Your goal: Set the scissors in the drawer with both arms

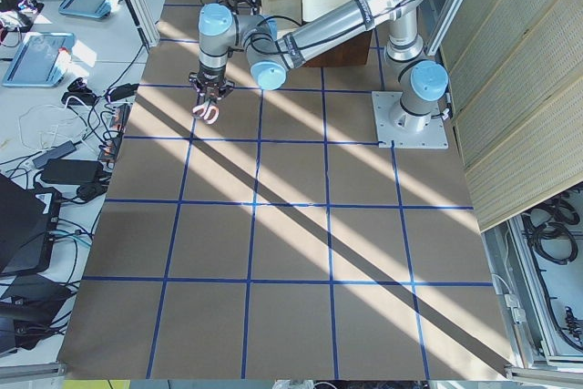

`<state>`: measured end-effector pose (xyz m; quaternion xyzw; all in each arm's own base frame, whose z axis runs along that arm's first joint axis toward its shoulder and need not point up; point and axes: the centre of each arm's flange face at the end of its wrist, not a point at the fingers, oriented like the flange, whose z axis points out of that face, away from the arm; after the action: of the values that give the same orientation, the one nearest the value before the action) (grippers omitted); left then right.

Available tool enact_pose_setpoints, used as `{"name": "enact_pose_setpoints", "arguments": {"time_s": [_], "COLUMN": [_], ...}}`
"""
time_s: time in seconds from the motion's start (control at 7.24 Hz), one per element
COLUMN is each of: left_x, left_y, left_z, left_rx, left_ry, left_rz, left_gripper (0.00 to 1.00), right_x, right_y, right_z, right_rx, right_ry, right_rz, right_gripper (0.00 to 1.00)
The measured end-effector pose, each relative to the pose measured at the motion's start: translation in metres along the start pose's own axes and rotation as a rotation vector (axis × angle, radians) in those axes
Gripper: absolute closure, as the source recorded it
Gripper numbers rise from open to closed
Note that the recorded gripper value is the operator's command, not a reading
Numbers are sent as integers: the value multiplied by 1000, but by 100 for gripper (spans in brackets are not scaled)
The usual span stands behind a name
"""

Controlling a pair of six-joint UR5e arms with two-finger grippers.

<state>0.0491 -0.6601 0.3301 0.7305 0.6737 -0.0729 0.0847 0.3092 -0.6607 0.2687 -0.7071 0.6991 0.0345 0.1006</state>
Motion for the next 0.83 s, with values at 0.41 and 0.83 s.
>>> {"name": "enact_pose_setpoints", "arguments": {"time_s": [0.41, 0.83], "left_x": [-1, 7], "left_y": [-44, -92], "left_z": [-16, -41], "left_rx": [23, 46], "left_ry": [7, 40], "left_rz": [-6, -66], "left_gripper": [100, 100], "right_x": [-10, -43], "right_y": [-8, -4], "right_z": [-35, -103], "right_rx": [17, 36], "right_ry": [87, 192], "right_rz": [12, 215], "right_gripper": [0, 0]}}
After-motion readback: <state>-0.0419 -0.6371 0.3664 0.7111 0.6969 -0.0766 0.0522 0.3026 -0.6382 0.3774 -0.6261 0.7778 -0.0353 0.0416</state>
